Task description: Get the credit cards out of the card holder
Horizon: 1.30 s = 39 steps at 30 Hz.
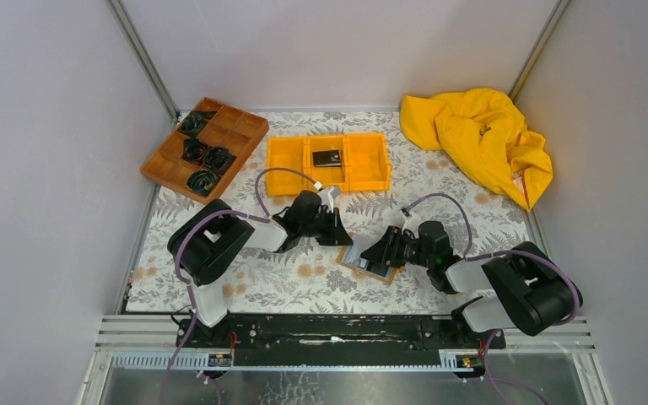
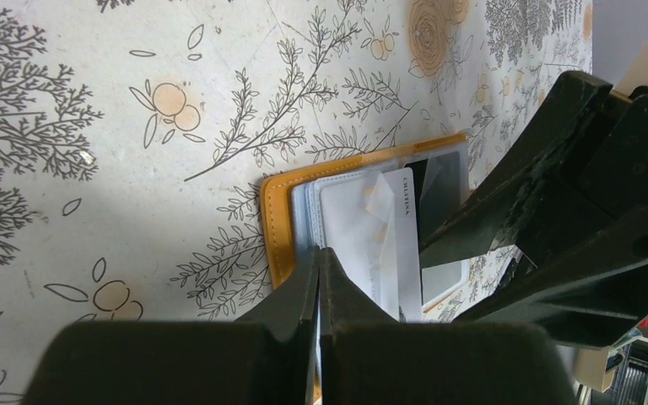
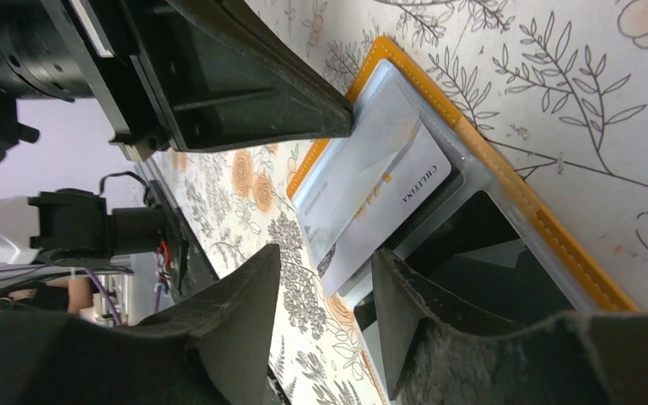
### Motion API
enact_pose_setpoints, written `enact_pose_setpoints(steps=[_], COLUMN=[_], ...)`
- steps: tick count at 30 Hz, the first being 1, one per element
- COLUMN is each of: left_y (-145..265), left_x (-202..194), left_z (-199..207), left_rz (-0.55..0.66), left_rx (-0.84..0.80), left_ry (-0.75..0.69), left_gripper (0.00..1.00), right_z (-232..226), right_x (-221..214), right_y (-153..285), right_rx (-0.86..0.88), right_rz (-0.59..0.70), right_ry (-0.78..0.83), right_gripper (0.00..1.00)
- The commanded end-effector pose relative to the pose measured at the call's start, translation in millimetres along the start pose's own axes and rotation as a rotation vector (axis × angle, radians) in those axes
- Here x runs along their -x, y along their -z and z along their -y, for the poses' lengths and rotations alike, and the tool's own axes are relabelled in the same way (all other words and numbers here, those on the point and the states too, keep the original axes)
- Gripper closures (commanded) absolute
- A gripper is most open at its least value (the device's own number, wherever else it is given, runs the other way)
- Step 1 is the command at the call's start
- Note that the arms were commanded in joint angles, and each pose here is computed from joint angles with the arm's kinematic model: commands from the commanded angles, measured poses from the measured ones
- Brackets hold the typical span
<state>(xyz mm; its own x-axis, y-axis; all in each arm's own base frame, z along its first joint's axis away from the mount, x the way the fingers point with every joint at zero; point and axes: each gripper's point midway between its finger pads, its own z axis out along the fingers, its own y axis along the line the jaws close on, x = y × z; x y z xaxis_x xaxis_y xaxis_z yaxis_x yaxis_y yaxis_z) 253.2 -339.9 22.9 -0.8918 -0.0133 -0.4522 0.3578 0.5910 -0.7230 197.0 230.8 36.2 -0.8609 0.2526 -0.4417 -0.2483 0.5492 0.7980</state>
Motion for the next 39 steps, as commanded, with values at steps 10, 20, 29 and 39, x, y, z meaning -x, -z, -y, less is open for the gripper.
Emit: enact_pose_setpoints(steps=[10, 20, 29, 39], left_y=[3, 4, -1, -1], left_x=[-7, -8, -10, -7], left_z=[18, 18, 11, -3], left_rz=[-0.03, -0.032, -0.042, -0.027], left_rx=[-0.024, -0.019, 0.003, 0.072], left_ry=[-0.045, -0.047, -0.041, -0.038], left_gripper=[1.0, 1.0, 1.0, 1.0], right_z=[-29, -33, -19, -10], right_x=[34, 42, 32, 37], right_y=[-9, -15, -13, -7], right_rx=[0.154, 0.168, 0.117, 0.05], right_rz=[0.069, 0.072, 0.061, 0.086], right_ry=[-0.035, -0.036, -0.018, 0.012], right_gripper=[0.49, 0.52, 0.54, 0.57])
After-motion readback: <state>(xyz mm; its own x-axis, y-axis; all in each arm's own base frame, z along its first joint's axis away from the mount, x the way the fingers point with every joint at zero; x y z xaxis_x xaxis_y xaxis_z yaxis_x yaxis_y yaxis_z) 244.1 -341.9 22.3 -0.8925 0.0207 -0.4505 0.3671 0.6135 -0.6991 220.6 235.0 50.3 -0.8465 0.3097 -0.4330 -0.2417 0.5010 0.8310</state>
